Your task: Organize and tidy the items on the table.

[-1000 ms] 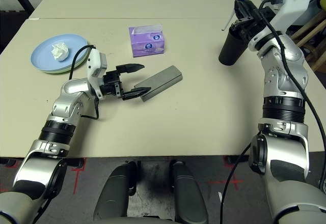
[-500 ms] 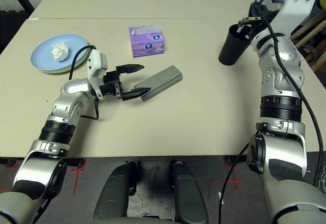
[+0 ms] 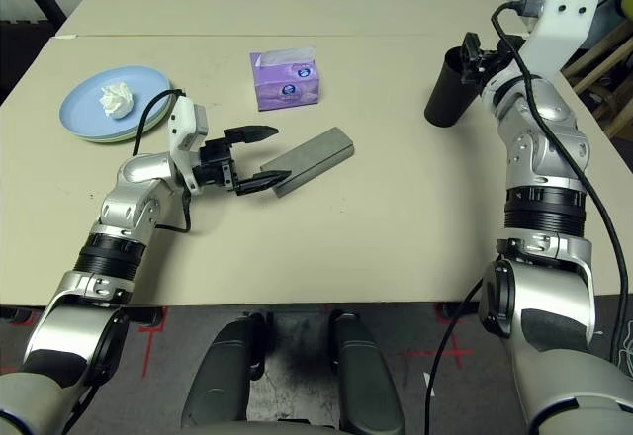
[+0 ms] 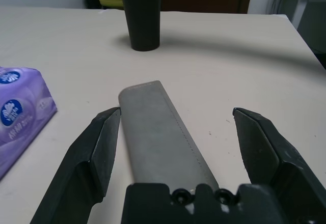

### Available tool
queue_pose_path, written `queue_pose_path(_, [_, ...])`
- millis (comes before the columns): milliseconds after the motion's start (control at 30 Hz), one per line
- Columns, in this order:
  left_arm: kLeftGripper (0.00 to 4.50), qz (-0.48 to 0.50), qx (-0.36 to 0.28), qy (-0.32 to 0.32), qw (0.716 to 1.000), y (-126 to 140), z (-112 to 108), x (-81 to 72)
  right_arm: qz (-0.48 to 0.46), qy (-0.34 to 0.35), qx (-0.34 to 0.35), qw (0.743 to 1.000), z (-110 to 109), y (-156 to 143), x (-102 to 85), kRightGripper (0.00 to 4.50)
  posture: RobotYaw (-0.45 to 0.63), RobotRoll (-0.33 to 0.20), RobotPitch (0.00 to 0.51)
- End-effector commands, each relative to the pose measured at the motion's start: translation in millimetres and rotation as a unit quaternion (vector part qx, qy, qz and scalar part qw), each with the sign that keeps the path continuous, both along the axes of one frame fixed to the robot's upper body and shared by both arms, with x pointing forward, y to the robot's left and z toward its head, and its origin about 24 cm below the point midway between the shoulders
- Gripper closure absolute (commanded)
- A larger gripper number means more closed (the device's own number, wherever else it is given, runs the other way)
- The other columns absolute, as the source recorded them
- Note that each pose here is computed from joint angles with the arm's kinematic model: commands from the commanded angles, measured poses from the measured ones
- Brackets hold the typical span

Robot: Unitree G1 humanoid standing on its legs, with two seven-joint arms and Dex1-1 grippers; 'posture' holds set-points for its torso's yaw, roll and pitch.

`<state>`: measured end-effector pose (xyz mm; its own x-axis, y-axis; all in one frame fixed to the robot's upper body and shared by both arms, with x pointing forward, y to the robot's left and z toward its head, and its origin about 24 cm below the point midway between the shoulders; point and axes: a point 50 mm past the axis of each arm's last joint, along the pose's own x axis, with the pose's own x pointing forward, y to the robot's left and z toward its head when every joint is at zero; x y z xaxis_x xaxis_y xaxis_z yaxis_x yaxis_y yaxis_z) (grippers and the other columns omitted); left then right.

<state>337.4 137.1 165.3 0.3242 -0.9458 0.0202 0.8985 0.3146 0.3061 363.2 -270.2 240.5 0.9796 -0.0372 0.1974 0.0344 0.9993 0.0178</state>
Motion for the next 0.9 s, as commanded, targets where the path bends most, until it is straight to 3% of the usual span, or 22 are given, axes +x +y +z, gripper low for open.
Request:
queue_pose_path(33, [0.00,0.011,-0.006,-0.016,1.000,-0.1,8.8,2.0,-0.007,-0.016,-0.006,1.000,3.2,-12.8,-6.7,0.04,0.10,0.000,0.169])
queue_pose_path(233, [0.00,0.024,-0.016,-0.017,0.999,2.6,11.6,4.0,0.010,-0.020,0.002,1.000,-3.9,-10.2,-9.8,0.04,0.10,0.000,0.167])
queue_pose_path(433, [0.00,0.060,-0.048,-0.033,0.997,10.2,23.9,7.5,0.140,-0.080,-0.001,0.987,-5.0,-0.9,-25.9,0.04,0.09,0.000,0.168])
queue_pose_path(600, [0.00,0.103,-0.070,-0.038,0.991,21.6,30.1,7.3,0.256,-0.054,-0.028,0.965,-24.2,12.5,-48.8,0.04,0.07,0.000,0.174])
queue_pose_path(733, [0.00,0.216,-0.112,-0.069,0.967,41.5,34.0,9.5,0.187,-0.075,-0.036,0.979,-39.2,7.0,-56.5,0.04,0.07,0.000,0.173])
queue_pose_path(900, [0.00,0.404,-0.154,-0.104,0.895,84.0,22.9,6.1,0.040,-0.084,-0.005,0.996,-67.1,0.2,-60.4,0.04,0.06,0.000,0.169])
